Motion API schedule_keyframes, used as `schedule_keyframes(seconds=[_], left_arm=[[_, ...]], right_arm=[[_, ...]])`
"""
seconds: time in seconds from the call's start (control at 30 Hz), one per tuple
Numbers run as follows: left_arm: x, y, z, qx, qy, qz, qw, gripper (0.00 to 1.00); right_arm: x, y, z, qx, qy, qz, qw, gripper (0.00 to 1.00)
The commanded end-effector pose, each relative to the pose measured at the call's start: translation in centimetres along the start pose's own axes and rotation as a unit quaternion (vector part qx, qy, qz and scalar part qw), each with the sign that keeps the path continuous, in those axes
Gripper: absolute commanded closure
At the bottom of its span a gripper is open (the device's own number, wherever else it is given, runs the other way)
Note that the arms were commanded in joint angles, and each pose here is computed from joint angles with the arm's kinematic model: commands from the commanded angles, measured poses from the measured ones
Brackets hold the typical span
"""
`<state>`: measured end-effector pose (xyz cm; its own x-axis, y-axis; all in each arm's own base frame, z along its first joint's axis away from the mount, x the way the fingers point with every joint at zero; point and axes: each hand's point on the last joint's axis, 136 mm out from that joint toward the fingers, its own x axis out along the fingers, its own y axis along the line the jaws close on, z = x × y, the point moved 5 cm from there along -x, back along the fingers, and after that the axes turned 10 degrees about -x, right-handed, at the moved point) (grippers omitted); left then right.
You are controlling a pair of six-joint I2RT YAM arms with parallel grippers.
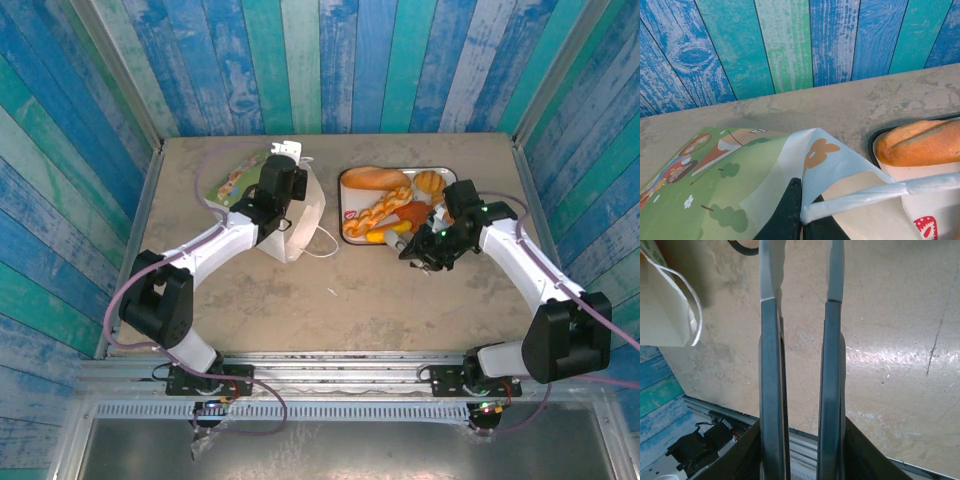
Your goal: Take the fake bread out of the paper bag
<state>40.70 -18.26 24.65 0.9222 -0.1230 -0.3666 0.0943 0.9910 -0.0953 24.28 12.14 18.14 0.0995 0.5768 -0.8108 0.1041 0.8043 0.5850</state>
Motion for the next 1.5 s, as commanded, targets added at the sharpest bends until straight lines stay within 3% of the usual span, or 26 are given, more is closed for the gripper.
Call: schedule_keyframes(seconds=[0.0, 0.7, 1.47], left_arm=[[-0.9, -0.4, 2.0, -0.009, -0.031, -0.016, 0.999, 1.0], [-0.9, -0.7, 1.9, -0.014, -0.028, -0.026, 0.999, 1.0], [-1.5, -0.6, 1.9, -0.02, -0.026, -0.032, 0.999, 1.0]], right_arm=[[-1.0, 1.2, 0.9, -0.018, -0.016, 0.023, 0.999, 0.61], [-0.5, 1.9, 4.0, -0.057, -0.027, 0.008, 0.998, 0.64], [0.4, 0.8, 3.3, -0.071, -0.002, -0.024, 0.997, 0.67]])
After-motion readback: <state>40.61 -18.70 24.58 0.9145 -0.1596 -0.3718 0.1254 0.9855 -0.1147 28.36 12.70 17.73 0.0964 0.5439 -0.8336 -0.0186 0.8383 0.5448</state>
